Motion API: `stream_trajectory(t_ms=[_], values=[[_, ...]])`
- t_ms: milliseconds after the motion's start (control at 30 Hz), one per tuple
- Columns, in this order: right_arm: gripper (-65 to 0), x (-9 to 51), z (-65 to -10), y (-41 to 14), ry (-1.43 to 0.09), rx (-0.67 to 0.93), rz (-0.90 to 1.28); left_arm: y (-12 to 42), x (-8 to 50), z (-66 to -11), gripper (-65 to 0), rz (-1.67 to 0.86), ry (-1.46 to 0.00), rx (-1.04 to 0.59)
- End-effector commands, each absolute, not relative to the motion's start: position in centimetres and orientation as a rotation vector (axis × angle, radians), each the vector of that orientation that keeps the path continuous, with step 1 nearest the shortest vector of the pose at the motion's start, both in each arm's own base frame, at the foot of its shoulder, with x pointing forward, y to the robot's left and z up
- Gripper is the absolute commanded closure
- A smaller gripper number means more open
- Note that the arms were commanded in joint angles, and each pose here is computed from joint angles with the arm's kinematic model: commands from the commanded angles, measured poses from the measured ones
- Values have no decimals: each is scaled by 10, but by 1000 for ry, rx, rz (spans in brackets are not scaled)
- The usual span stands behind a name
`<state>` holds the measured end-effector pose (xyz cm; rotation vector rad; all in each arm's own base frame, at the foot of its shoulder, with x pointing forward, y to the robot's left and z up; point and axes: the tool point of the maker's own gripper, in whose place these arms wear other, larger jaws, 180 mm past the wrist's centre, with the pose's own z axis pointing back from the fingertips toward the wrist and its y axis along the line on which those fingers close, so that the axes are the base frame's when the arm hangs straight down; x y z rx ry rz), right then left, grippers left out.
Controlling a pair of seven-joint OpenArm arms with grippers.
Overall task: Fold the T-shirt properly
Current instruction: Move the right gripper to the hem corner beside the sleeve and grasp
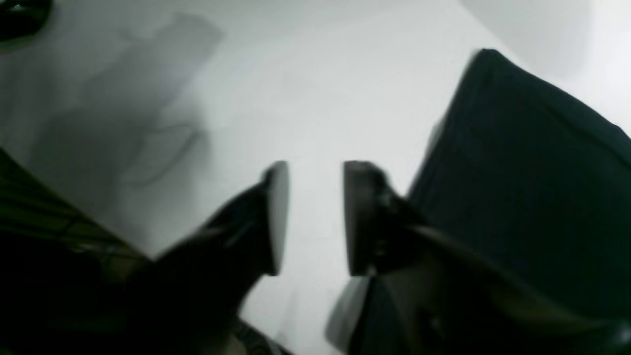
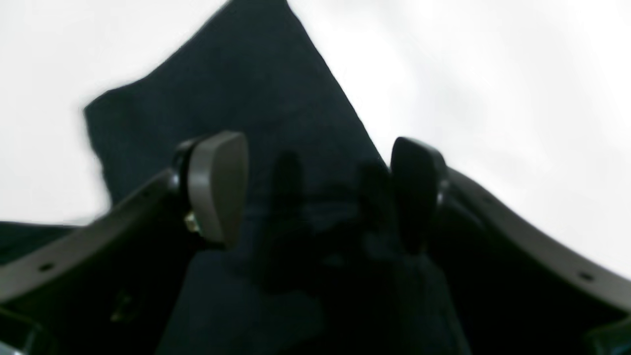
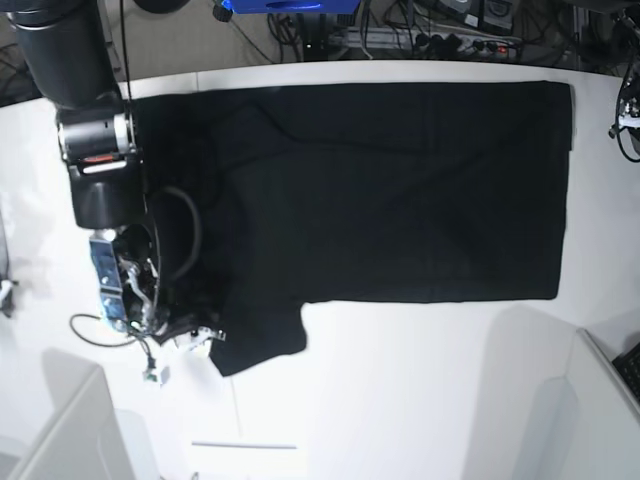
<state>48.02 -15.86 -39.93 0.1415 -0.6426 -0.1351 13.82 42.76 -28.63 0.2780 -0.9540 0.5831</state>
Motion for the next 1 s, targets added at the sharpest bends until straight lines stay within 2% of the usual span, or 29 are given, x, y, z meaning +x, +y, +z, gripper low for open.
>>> stream_trajectory(t_ms=[0,133,233,533,867,967], values=[[-434,508,-372,-169,-727,119,-136,433,141,-272,-263,563,-995,302],[-434,518,-381,-178,-725,97,-94,434,138,-273,-402,563,-987,307],[-431,521,-385,-167,-727,131,-61,433,138,-274,-453,562,-987,305],[-429,511,-403,-145,-715,160,-51,432,140,-274,-449,562,-991,299],[-425,504,-412,-149,-696,150,-58,432,139,-275,-449,561,-985,301],[-386,503,-414,-148,-694,151,-58,430,142,-275,-449,559,-992,294]])
